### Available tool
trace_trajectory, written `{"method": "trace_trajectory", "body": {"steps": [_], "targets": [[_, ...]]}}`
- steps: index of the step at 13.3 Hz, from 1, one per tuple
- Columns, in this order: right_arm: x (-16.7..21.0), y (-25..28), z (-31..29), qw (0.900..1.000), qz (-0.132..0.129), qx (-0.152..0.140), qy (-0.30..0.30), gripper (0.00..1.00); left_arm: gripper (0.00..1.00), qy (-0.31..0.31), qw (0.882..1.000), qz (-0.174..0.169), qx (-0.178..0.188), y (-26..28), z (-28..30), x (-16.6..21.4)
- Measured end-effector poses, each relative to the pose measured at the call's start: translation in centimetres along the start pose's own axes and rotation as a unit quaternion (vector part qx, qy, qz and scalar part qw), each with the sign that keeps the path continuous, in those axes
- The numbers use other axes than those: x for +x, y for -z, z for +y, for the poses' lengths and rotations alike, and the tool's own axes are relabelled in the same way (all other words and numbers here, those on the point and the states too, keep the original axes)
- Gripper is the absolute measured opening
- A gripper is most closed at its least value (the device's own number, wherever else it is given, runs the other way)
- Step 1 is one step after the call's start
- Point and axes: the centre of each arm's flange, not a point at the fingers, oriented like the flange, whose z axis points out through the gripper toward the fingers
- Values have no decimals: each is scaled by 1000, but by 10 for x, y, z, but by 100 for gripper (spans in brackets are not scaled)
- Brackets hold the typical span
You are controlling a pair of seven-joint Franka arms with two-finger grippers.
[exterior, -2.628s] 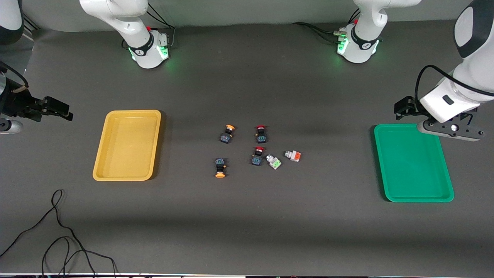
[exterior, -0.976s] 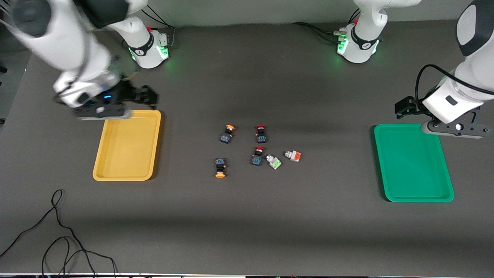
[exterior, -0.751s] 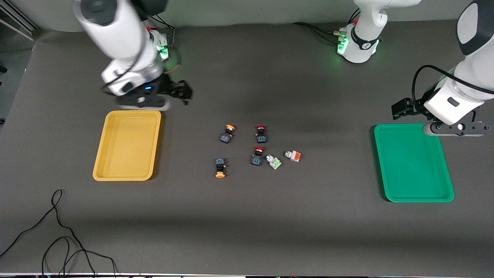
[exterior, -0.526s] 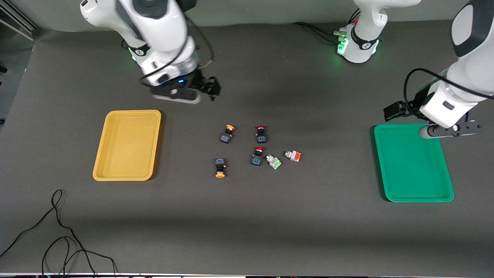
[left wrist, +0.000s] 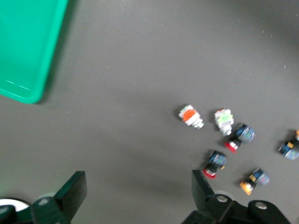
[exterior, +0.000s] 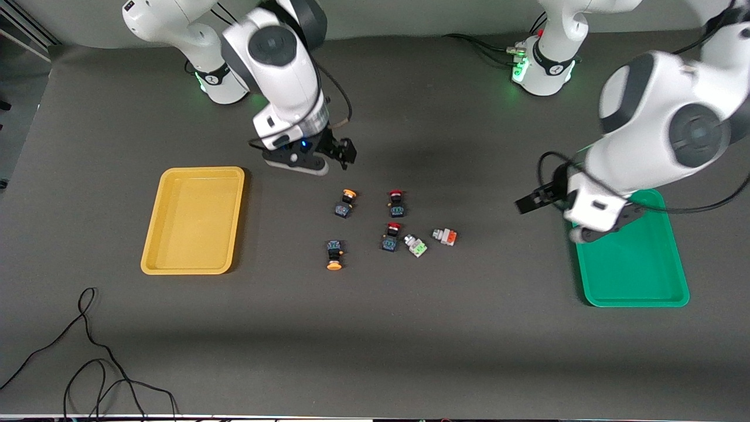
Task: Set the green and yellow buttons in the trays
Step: 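Reach the right gripper to a dark button while the left gripper reaches another, then grasp the dark button with the right gripper while the left grasps the orange-top button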
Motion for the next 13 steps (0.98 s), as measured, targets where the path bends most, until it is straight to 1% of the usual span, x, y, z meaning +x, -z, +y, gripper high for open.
{"method": "trace_trajectory", "body": {"steps": [3,7,10,13], "targets": [[4,-84,1,1000,-8,-14,-3,100,100,32,999,-3,4,-53,41,-5],[12,-161,4,1000,-9,-21,-11,100,100,95,995,-6,7,-132,76,-1],[14,-192,7,1000,-8,-23,-15,100,100,137,991,-9,11,-185,90,3],[15,-208,7,1000,-4,-19,-17,100,99,156,987,-14,21,-232,98,2]]}}
